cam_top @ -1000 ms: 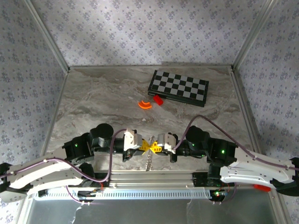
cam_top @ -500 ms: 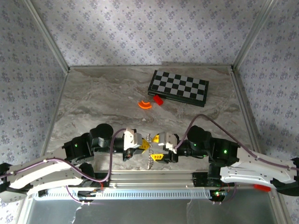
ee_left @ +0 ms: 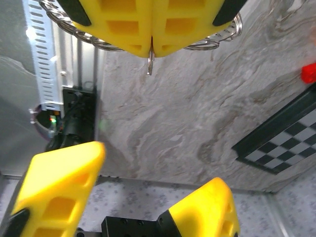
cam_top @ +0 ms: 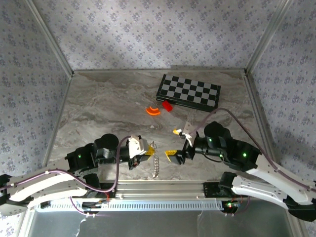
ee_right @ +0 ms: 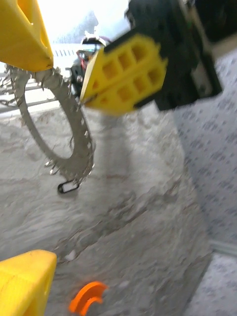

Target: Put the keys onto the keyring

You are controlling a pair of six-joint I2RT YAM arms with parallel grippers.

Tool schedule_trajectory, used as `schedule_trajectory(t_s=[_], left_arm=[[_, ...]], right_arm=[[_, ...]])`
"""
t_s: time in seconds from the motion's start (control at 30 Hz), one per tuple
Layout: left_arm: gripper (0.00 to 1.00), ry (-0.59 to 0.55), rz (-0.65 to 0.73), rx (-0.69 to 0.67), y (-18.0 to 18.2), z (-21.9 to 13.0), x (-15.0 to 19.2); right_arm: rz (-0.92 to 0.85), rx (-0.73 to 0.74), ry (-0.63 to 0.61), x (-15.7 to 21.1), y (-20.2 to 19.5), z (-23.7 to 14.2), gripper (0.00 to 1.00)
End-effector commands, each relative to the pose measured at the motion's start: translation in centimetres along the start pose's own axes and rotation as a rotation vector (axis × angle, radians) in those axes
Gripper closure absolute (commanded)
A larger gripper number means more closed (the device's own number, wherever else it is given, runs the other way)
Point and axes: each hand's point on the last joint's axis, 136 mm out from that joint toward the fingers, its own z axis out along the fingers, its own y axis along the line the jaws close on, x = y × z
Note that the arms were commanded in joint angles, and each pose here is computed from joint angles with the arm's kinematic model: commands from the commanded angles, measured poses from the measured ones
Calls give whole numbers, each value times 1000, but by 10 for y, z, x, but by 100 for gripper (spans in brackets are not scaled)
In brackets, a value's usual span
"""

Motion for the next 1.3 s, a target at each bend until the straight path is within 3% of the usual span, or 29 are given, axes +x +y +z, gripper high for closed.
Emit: schedule_trajectory(t_s=[0.0,0.4,0.67,1.07,1.27], left_arm=[[100,-41,-74,-107,20,-9,-8],[100,-50,-215,-368,73,-46,10],[100,-70,-250,-451,92,-58,20],[100,-29,-304,-585,124,-72,27],[100,-44,-348,-587,136,-71,29]], right_arm=[[144,13,95,17,-15,8,3],[249,40,263,57,-62,73,2],[180,-155,242,59,-55,126,4],[154,-396,284,91,-59,198,9],[168,-429,324,109,-72,223,16]])
